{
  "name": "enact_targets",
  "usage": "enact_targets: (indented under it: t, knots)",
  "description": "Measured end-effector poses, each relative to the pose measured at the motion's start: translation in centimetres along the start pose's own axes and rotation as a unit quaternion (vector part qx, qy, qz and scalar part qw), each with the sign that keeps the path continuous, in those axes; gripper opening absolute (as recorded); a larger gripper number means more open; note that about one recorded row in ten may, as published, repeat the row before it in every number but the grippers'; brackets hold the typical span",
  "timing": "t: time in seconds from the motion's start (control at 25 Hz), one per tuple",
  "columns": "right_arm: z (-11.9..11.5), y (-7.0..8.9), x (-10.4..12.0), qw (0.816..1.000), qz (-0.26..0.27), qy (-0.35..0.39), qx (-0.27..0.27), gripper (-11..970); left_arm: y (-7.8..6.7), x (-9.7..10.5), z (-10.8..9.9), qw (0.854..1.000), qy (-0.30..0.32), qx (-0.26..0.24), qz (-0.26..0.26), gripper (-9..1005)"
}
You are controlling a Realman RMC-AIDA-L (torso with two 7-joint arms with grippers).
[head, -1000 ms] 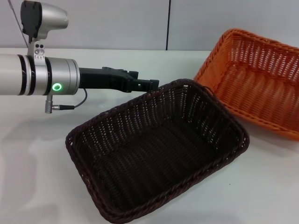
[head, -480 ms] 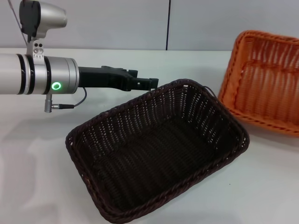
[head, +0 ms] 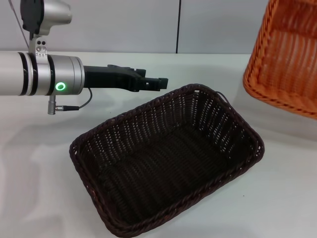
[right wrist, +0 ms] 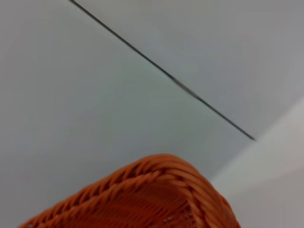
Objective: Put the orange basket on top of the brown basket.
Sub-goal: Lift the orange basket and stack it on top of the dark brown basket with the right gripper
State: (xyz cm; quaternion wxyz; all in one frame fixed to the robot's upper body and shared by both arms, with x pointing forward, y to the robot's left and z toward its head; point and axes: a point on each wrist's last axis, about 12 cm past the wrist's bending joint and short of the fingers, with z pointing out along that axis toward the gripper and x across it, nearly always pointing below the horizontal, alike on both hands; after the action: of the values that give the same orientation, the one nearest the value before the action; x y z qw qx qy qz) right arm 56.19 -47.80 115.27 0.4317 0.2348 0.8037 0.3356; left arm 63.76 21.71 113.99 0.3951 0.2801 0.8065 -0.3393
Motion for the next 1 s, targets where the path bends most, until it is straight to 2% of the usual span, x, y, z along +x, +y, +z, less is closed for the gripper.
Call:
enact_targets:
  t: [0.04,0.12,0.16,0.2,0.32,0.36,0.4,0.48,0.56,0.68,0.72,0.88,1.0]
  knots:
    - [-0.2,0.6,-0.2,0.999,-0.004,-0.013,-0.033,198,0.1,0.0,0.0,1.000,-0.002,-0.004,0.000,863]
    - [-0.4,0.9,-0.3,0.999,-0.006,-0.020,-0.049,201,0.2,0.0,-0.1,1.000,-0.004,-0.009,-0.001,863]
    - [-0.5,1.7,-0.4,0.995,-0.006,-0.034,-0.091,202,0.3,0.0,-0.2,1.000,-0.006,-0.011,-0.002,863]
    - [-0.5,1.7,-0.4,0.995,-0.006,-0.034,-0.091,204,0.4,0.0,-0.2,1.000,-0.007,-0.012,-0.003,863]
    - [-0.5,3.2,-0.2,0.988,-0.007,-0.044,-0.151,209,0.5,0.0,-0.3,1.000,-0.012,-0.018,-0.005,863]
    - [0.0,4.3,0.3,0.982,-0.009,-0.036,-0.185,211,0.6,0.0,-0.3,1.000,-0.013,-0.020,-0.005,863]
    - [0.0,4.3,0.3,0.982,-0.009,-0.036,-0.185,212,0.6,0.0,-0.3,1.000,-0.014,-0.021,-0.005,863]
    - [1.1,6.2,1.4,0.974,-0.020,-0.015,-0.225,216,0.6,-0.1,-0.3,1.000,-0.016,-0.022,-0.006,863]
    - [1.5,6.8,1.9,0.971,-0.025,-0.009,-0.237,219,0.6,-0.1,-0.3,1.000,-0.016,-0.022,-0.006,863]
    - [3.4,9.4,4.5,0.957,-0.071,0.030,-0.278,224,0.6,-0.2,-0.4,1.000,-0.017,-0.022,-0.005,863]
    - [3.4,9.4,4.5,0.957,-0.071,0.030,-0.278,226,0.6,-0.2,-0.3,1.000,-0.017,-0.022,-0.005,863]
    - [5.6,11.4,7.9,0.942,-0.120,0.080,-0.302,232,0.6,-0.3,-0.2,1.000,-0.017,-0.023,-0.005,863]
    - [6.4,11.8,9.1,0.937,-0.137,0.091,-0.307,237,0.7,-0.3,-0.2,1.000,-0.018,-0.025,-0.005,863]
